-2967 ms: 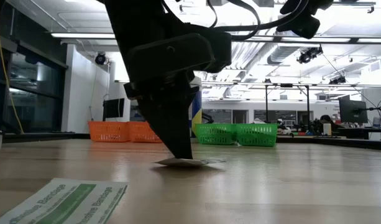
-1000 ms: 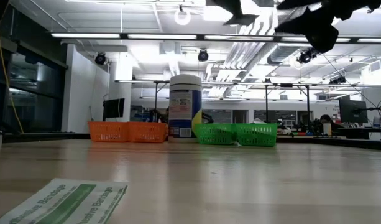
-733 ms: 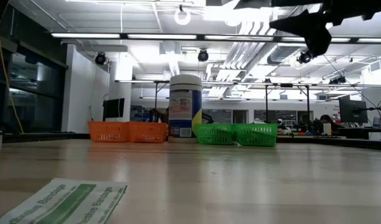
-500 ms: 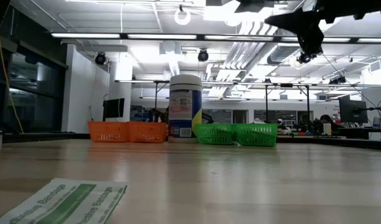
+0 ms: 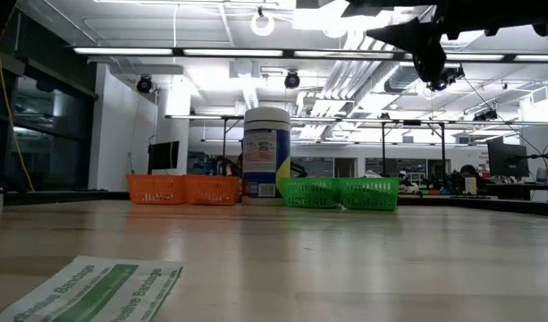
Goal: Pick & Place First Aid Supplies
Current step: Put the black towelette pack into the left green bin
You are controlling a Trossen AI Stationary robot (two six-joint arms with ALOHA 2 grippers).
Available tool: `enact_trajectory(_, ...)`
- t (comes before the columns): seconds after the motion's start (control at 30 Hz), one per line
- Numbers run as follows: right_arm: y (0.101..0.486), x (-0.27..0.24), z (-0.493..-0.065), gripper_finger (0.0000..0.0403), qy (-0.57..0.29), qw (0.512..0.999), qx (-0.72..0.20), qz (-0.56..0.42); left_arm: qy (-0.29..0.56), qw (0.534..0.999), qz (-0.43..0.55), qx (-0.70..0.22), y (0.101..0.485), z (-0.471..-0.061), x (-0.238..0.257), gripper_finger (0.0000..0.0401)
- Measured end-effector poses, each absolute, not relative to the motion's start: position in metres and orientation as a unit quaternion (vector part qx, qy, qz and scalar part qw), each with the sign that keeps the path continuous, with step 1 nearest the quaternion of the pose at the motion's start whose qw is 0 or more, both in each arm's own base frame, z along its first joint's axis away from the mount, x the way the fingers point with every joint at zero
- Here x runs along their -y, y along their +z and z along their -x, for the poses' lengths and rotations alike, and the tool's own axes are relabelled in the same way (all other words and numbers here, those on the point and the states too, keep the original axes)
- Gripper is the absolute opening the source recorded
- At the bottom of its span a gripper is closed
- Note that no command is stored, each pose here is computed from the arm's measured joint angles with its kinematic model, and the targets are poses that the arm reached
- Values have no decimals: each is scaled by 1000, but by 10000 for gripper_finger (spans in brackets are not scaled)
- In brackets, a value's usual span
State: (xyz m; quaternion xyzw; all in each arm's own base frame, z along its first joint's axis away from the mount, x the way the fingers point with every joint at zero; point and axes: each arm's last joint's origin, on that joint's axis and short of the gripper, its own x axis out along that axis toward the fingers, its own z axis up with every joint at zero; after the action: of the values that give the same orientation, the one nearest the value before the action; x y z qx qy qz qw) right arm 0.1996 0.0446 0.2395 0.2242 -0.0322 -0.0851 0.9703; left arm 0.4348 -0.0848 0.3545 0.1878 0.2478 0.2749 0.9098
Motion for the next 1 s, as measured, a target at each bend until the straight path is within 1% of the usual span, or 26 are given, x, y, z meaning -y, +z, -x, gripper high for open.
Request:
enact_trajectory(0.1,239,-40,-201,189,-85,970,32,-225,275,910,-188,-248,355,-435,85,0)
enact_trajectory(0.2,240,-36,-202,168,-74,971,32,-226,275,910,-188,-247,355,-435,85,0)
enact_trajectory(0.33,240,-32,-203,118,-73,971,32,-226,276,910,-188,-247,355,-435,85,0)
enact_trajectory(0.53,240,-29,-204,20,-66,971,33,-226,277,910,-188,-247,355,-435,85,0)
enact_trajectory(0.57,241,-29,-204,11,-62,972,33,-224,277,909,-188,-247,355,-435,85,0)
enact_trajectory(0.7,241,-28,-204,6,-56,971,34,-229,277,909,-188,-247,355,-435,85,1)
enact_trajectory(0.8,241,-28,-204,4,-54,972,34,-227,273,906,-203,-252,355,-435,84,10)
enact_trajectory(0.9,241,-27,-204,3,-59,970,33,-233,256,900,-236,-264,354,-435,85,34)
enact_trajectory(1.0,240,-27,-204,2,-67,969,32,-237,241,900,-245,-270,356,-433,85,72)
